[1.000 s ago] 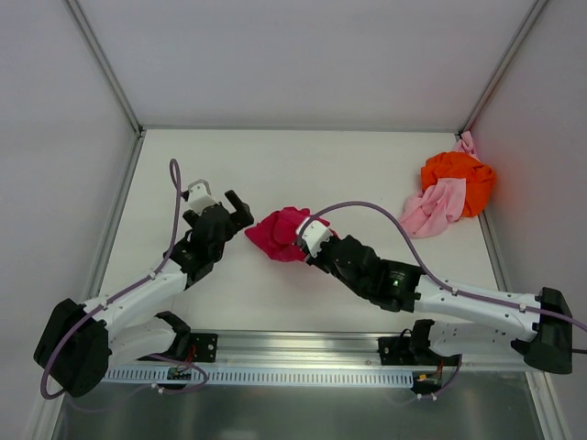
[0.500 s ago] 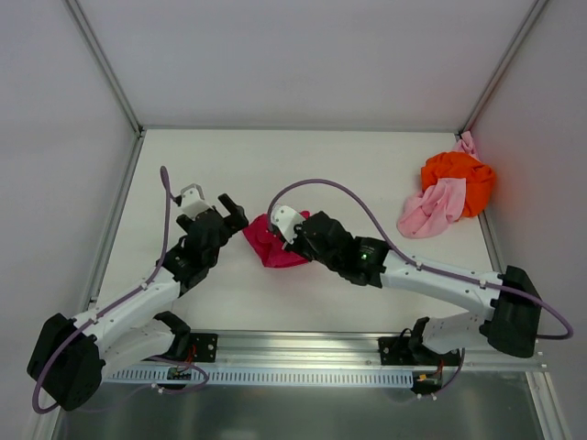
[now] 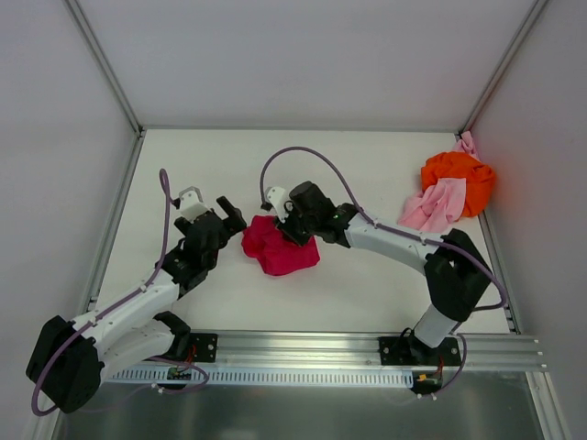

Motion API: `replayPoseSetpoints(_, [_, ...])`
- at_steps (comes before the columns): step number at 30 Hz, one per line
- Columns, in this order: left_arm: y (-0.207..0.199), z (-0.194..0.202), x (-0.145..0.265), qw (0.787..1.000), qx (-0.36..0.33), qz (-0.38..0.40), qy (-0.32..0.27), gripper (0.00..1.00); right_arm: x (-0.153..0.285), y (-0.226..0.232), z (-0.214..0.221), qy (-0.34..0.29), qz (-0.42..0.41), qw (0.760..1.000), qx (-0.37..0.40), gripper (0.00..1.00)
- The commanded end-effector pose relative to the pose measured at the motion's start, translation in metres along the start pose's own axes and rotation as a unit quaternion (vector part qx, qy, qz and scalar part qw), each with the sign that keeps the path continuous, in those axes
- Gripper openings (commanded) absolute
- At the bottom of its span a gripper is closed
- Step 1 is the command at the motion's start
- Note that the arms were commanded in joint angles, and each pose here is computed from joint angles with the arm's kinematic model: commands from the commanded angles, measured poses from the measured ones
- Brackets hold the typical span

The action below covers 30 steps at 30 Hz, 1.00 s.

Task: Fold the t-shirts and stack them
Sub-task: Fold the long partially folded tshirt into a neat square

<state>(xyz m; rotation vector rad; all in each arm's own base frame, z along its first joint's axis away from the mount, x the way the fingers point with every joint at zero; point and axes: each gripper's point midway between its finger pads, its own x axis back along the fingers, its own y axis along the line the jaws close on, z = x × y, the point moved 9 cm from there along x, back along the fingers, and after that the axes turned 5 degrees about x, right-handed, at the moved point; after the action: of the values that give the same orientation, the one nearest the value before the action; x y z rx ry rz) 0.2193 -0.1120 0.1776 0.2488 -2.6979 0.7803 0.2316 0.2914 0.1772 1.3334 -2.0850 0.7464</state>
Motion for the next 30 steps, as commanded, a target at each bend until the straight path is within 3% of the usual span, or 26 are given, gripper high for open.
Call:
replayPoseSetpoints(1, [0.005,-0.008,0.001,0.999,0.016,-0.012,-0.032,0.99,-0.005,-0.008,-0.014,-0.032,-0.056,0.998,-0.026,0.01])
replayPoseSetpoints(6, [0.005,-0.008,0.001,0.999,0.014,-0.013,-0.033,0.99,-0.015,-0.024,-0.012,-0.015,-0.069,0.997,-0.035,0.01])
replayPoseSetpoints(10, [0.006,-0.007,-0.001,0.999,0.01,-0.016,-0.033,0.99,-0.01,-0.037,-0.035,-0.02,-0.071,0.997,-0.022,0.01])
replayPoseSetpoints(12, [0.005,-0.008,-0.001,0.999,0.01,-0.016,-0.034,0.99,-0.012,-0.038,-0.036,0.013,-0.087,0.996,-0.018,0.01])
replayPoseSetpoints(13, [0.005,-0.008,-0.001,0.999,0.009,-0.016,-0.034,0.99,-0.011,-0.042,-0.041,0.015,-0.083,0.996,-0.015,0.08])
replayPoseSetpoints(14, [0.005,-0.009,0.0,0.999,0.01,-0.015,-0.034,0.99,-0.008,-0.047,-0.049,0.018,-0.066,0.998,-0.013,0.36])
replayPoseSetpoints(18, [0.007,-0.009,0.0,0.999,0.008,-0.018,-0.038,0.99,-0.009,-0.052,-0.05,0.021,-0.043,0.999,-0.002,0.56])
replayPoseSetpoints(19, [0.007,-0.009,0.0,0.999,0.008,-0.018,-0.038,0.99,-0.009,-0.051,-0.049,0.019,-0.042,0.999,-0.001,0.68])
replayPoseSetpoints(20, [0.007,-0.009,0.0,0.999,0.007,-0.018,-0.037,0.99,-0.008,-0.051,-0.048,0.018,-0.039,0.999,0.0,0.74])
replayPoseSetpoints(24, [0.007,-0.008,-0.001,0.999,0.009,-0.017,-0.034,0.99,-0.005,-0.05,-0.044,0.018,-0.023,1.0,0.005,0.79])
replayPoseSetpoints(30, [0.007,-0.009,-0.001,0.999,0.01,-0.016,-0.033,0.99,0.009,-0.072,-0.052,0.005,0.114,0.993,0.007,0.8])
